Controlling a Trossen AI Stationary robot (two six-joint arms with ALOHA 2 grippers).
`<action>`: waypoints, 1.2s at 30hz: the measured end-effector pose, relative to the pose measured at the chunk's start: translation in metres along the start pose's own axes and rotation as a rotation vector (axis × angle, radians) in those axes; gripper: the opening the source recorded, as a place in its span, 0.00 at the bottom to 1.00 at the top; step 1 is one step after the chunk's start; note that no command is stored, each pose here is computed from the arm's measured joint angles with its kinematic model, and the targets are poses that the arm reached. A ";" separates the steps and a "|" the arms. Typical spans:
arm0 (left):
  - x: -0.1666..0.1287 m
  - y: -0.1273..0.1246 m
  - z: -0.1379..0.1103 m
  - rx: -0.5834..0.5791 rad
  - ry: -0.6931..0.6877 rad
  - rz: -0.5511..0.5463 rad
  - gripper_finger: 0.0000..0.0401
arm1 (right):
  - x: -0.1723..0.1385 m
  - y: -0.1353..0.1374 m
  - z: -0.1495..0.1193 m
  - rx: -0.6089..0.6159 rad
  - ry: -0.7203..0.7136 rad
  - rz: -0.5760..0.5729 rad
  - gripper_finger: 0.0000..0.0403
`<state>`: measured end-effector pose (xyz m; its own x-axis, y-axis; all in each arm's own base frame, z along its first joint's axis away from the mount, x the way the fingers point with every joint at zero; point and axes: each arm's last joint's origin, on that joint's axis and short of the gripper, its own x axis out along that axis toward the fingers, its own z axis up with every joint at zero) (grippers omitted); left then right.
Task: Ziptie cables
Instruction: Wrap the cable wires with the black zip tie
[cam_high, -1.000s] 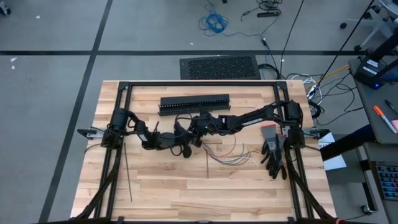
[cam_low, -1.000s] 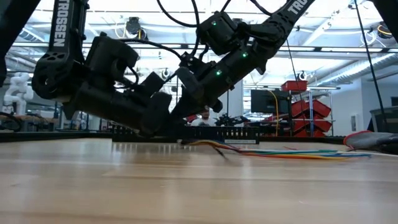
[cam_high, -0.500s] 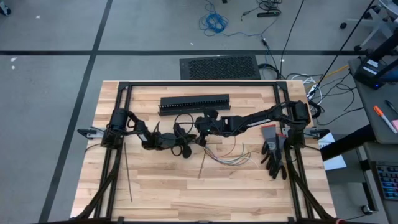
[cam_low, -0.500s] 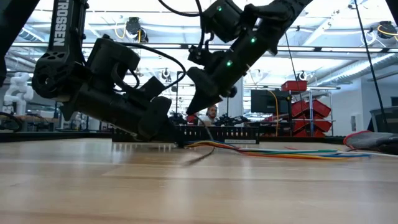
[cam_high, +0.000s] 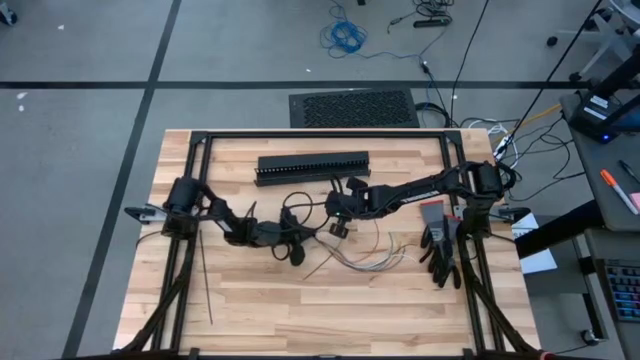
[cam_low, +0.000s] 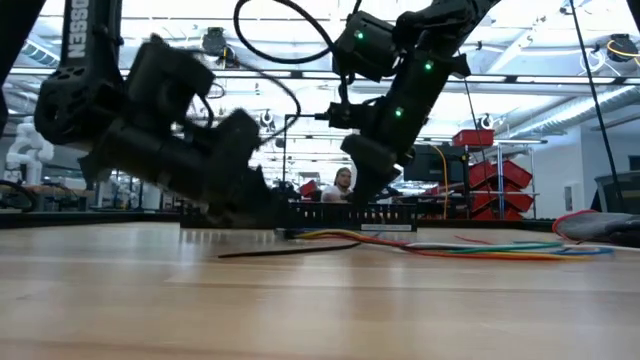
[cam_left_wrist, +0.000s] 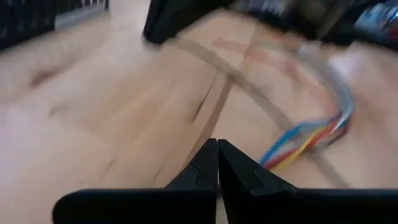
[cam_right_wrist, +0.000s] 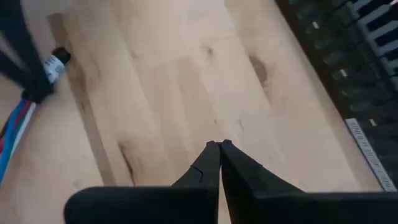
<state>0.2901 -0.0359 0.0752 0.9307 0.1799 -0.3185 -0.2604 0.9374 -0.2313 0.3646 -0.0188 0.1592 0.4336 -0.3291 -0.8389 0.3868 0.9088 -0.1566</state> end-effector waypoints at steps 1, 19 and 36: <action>-0.001 -0.002 0.004 -0.006 -0.018 -0.009 0.03 | 0.000 0.000 0.000 0.003 0.003 0.017 0.00; 0.028 -0.014 0.039 -0.040 -0.021 0.028 0.21 | 0.002 -0.005 0.012 0.100 -0.094 0.056 0.00; 0.046 0.009 0.031 -0.245 -0.106 0.014 0.46 | 0.001 -0.002 0.019 0.111 -0.158 0.074 0.00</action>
<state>0.3387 -0.0096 0.0870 0.9449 0.2349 -0.2278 -0.3159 0.8368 -0.4471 0.3794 -0.0261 0.1682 0.5831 -0.3067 -0.7523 0.4330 0.9008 -0.0316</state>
